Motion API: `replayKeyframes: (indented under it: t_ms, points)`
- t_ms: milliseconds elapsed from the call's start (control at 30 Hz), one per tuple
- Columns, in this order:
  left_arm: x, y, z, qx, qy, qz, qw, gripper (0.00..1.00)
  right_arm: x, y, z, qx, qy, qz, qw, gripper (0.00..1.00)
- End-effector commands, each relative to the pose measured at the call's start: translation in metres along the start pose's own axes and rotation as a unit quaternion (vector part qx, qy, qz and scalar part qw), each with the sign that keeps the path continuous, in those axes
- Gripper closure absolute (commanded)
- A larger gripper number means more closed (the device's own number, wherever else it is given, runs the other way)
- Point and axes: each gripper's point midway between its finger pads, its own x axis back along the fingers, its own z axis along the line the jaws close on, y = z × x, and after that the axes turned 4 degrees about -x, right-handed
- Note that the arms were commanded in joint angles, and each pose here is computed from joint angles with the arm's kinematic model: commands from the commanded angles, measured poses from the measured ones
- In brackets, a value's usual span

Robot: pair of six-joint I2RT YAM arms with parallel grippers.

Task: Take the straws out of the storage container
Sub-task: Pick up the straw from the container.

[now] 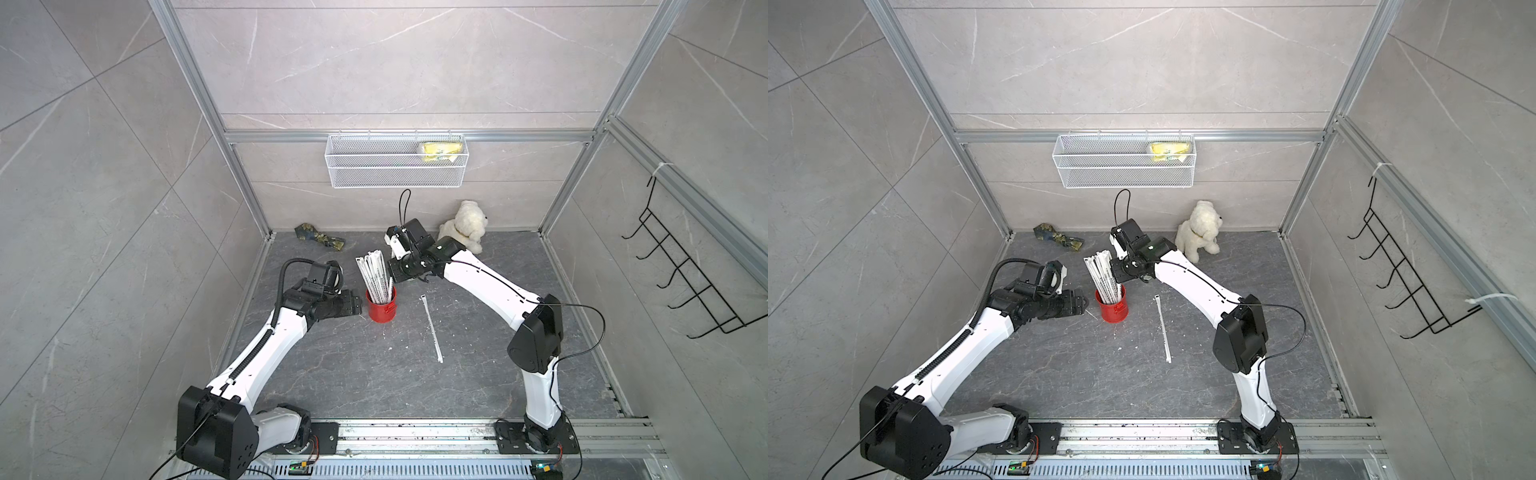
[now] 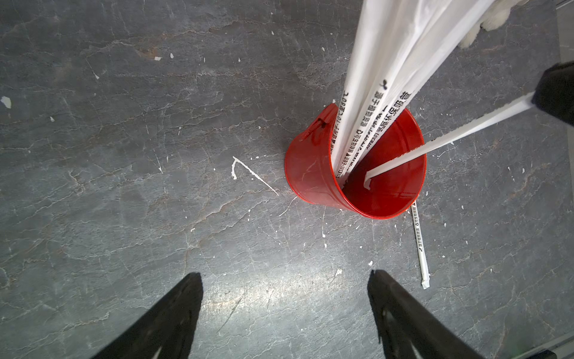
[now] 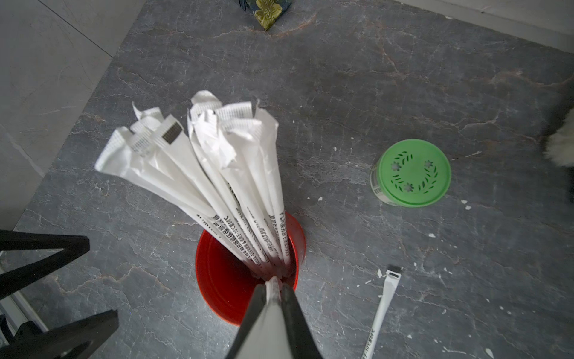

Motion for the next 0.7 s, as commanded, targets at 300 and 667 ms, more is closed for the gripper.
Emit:
replayKeyframes:
  t_ms: [300,667]
  points:
    - [0.013,0.008,-0.011,-0.017,-0.02,-0.01,1.0,0.12,0.115,0.037,0.02,0.021,0.025,-0.064,0.997,0.86]
    - [0.017,0.008,-0.013,-0.019,-0.023,-0.015,0.999,0.11,0.171,0.033,0.022,0.027,0.024,-0.055,0.998,0.87]
